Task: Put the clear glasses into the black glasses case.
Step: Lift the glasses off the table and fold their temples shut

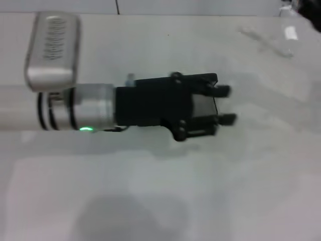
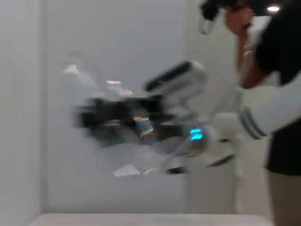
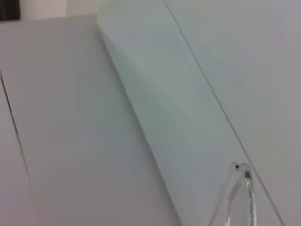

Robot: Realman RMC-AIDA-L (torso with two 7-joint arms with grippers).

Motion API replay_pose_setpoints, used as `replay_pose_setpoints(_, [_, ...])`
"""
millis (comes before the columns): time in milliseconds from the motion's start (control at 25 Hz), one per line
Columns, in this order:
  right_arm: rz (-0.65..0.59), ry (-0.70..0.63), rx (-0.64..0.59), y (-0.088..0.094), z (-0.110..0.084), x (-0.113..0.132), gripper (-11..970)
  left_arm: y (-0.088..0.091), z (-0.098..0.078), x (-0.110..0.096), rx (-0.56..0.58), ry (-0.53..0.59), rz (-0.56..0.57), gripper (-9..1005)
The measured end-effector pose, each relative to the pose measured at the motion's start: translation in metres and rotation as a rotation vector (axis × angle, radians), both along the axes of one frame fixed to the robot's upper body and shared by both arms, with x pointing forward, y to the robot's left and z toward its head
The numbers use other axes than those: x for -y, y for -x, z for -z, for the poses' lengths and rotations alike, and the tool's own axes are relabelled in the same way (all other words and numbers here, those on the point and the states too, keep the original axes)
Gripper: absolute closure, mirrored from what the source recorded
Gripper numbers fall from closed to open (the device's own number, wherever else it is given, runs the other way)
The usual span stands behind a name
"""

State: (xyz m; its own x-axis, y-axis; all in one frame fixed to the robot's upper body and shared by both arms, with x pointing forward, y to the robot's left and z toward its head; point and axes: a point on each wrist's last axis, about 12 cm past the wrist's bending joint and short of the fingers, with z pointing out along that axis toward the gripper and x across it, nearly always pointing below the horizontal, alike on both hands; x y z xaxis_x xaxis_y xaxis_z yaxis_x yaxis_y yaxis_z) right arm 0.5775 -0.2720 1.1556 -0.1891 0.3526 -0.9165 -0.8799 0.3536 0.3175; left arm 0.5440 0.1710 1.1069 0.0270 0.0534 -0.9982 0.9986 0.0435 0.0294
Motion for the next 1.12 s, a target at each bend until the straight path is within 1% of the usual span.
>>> replay_pose_setpoints(80, [0.008,0.023,0.013,-0.008,0.003,-0.014,822,-0.001,-0.004,0.011,-0.002,-0.005,0.051,510])
replay_pose_setpoints(200, [0.018,0.066,0.024,-0.021,0.008,-0.034,821,-0.003,-0.011,0.021,0.003,0.006,0.081,510])
replay_pose_setpoints(320, [0.017,0.127,0.033,-0.025,0.015,-0.046,820,-0.006,-0.015,0.022,0.005,0.021,0.079,510])
replay_pose_setpoints(480, [-0.035,0.205,0.021,-0.023,0.022,-0.055,819,-0.01,-0.021,0.021,-0.008,0.055,0.06,510])
replay_pose_setpoints(680, [-0.099,0.281,0.016,-0.018,0.028,-0.058,817,-0.013,-0.023,0.016,-0.006,0.066,0.035,510])
replay_pose_setpoints(920, [-0.122,0.341,-0.01,-0.012,0.035,-0.046,816,-0.013,-0.023,0.013,0.003,0.071,0.024,510])
replay_pose_setpoints(1120, [-0.227,0.389,-0.04,-0.003,0.035,-0.046,814,-0.014,-0.024,0.015,0.021,0.072,0.023,510])
